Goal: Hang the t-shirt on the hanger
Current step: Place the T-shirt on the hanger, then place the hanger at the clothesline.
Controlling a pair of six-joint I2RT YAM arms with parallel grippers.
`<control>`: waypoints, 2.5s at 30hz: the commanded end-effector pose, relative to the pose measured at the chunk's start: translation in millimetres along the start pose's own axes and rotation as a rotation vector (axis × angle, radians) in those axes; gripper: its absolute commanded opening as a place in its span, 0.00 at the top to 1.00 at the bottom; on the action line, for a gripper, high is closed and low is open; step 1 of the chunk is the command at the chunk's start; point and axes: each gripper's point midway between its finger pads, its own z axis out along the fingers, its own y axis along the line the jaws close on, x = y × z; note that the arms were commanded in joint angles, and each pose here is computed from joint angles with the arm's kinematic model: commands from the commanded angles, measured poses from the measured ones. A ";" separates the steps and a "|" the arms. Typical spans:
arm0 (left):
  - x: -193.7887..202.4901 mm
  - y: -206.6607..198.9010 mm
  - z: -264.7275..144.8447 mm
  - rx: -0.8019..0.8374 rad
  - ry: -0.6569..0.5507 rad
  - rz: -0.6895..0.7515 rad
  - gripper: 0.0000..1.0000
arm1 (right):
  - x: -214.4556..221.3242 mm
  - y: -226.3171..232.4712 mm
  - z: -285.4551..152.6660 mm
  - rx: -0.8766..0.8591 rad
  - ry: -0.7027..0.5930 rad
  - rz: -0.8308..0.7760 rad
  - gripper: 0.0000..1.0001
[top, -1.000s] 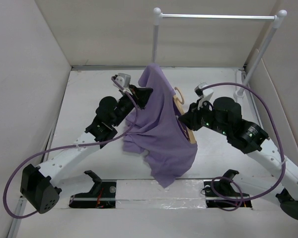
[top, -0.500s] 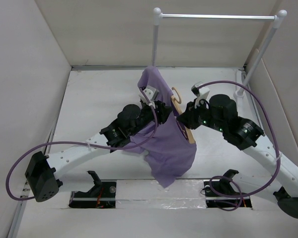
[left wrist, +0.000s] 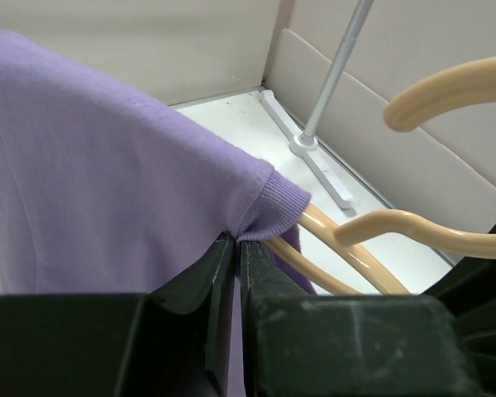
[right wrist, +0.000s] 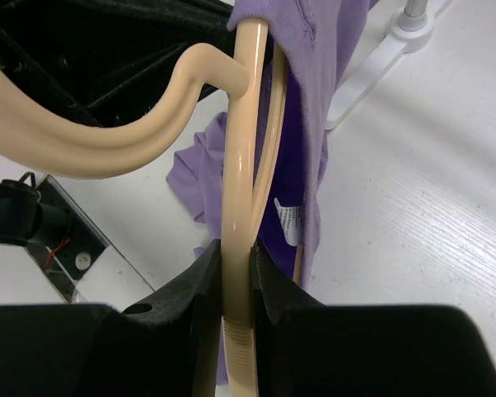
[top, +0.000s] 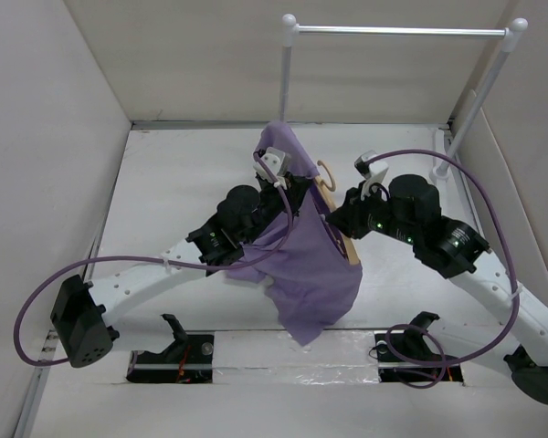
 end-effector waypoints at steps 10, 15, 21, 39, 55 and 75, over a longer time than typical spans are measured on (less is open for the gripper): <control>-97.8 34.9 -20.7 -0.174 -0.253 -0.032 1.00 | -10.4 6.6 -8.3 -0.037 -0.072 0.002 1.00; -117.0 59.7 -17.7 -0.221 -0.263 -0.033 1.00 | 4.1 8.3 -11.0 -0.030 -0.020 0.004 1.00; -149.4 53.5 -16.0 -0.169 -0.304 -0.029 1.00 | -65.9 26.8 -47.8 -0.021 -0.158 -0.034 1.00; -250.7 -7.2 -15.2 0.045 -0.400 -0.054 1.00 | -150.4 66.3 -100.5 -0.099 -0.265 -0.071 1.00; -179.7 20.1 16.9 -0.052 -0.283 -0.107 0.61 | -171.8 16.4 -111.8 0.109 -0.349 -0.049 1.00; -84.6 1.4 -62.0 0.106 -0.187 -0.312 0.76 | -186.8 -126.5 -101.0 0.463 -0.403 0.073 1.00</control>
